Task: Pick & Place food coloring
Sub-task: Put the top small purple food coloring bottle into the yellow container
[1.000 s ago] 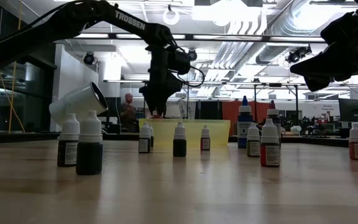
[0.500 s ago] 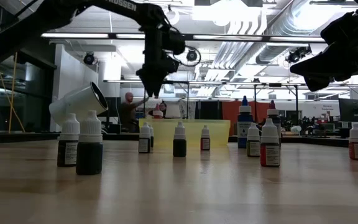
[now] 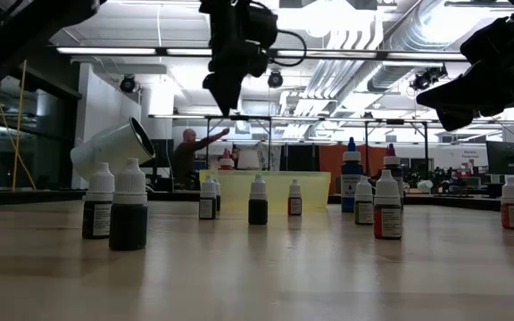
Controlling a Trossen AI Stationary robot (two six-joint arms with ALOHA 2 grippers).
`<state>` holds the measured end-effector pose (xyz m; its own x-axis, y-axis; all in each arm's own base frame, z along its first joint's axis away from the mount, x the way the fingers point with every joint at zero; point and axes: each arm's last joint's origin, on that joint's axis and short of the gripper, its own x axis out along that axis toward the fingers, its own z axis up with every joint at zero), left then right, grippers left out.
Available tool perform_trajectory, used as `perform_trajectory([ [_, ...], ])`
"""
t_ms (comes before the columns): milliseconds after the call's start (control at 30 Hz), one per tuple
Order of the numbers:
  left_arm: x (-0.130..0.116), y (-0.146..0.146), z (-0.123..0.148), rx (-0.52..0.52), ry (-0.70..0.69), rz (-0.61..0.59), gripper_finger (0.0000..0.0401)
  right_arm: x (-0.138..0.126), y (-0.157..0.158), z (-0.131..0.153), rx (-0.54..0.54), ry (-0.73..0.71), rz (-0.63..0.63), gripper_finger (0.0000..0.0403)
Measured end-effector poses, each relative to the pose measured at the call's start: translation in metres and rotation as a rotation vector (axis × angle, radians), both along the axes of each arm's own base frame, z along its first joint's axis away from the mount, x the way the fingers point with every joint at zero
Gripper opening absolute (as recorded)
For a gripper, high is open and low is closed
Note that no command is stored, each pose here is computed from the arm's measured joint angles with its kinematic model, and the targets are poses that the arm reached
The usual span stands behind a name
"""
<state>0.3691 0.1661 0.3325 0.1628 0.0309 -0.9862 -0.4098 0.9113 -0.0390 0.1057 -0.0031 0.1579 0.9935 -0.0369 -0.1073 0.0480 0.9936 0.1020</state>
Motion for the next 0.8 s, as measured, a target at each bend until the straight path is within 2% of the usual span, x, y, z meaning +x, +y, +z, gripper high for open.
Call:
perform_trajectory([
  [133,0.010,-0.023,-0.003,-0.005,0.011,-0.035,0.0207,0.000,0.000,0.000,0.000,0.000,0.000,0.0000],
  [267,0.018,-0.049,-0.021,-0.011,0.086,-0.085,0.0207,0.000,0.000,0.000,0.000,0.000,0.000,0.0000],
  [400,0.018,-0.071,-0.042,-0.007,0.177,-0.127,0.0207,0.000,0.000,0.000,0.000,0.000,0.000,0.0000],
  [533,0.015,-0.090,-0.058,0.002,0.175,-0.167,0.0207,0.000,0.000,0.000,0.000,0.000,0.000,0.0000],
  [633,0.013,-0.101,-0.069,0.012,0.106,-0.142,0.0207,0.000,0.000,0.000,0.000,-0.002,0.000,0.0000],
  [800,-0.006,-0.103,-0.086,0.021,0.108,-0.033,0.0207,0.001,0.000,-0.001,0.000,0.007,0.000,0.0000],
])
